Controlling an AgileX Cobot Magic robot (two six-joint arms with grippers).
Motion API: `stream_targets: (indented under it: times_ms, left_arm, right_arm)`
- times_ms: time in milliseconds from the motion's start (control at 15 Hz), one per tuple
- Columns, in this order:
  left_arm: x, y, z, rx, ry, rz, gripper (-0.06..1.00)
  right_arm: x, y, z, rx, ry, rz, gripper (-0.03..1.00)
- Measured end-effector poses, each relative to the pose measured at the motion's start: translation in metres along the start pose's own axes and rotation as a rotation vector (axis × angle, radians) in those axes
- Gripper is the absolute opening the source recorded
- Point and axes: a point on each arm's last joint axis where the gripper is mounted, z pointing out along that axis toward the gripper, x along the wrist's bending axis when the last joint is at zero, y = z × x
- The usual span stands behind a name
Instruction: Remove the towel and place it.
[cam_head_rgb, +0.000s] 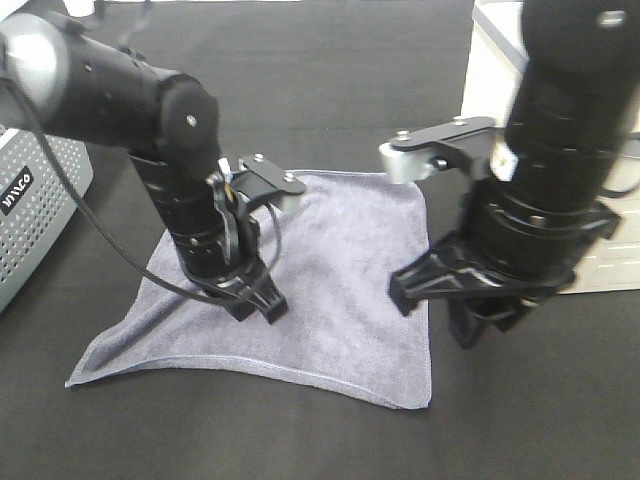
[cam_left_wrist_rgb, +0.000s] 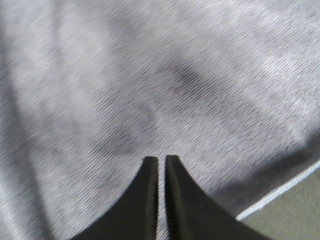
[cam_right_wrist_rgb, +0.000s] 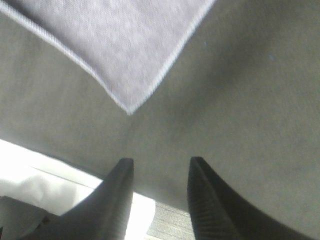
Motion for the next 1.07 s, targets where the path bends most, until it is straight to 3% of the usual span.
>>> stream_targets:
  times_ms: [400, 800, 1067]
  left_arm:
    - [-0.026, -0.002, 0.023, 0.079, -0.038, 0.048, 0.0]
    - [-0.061, -0.015, 0.021, 0.266, -0.112, 0.108, 0.0]
    - [-0.064, -0.014, 0.013, 0.255, -0.129, 0.096, 0.0]
  right_arm:
    - [-0.01, -0.026, -0.041, -0.144, 0.044, 0.048, 0.37]
    - [-0.011, -0.031, -0.043, -0.11, 0.033, 0.05, 0.37]
    - [-0.011, -0.031, -0.043, -0.109, 0.032, 0.05, 0.37]
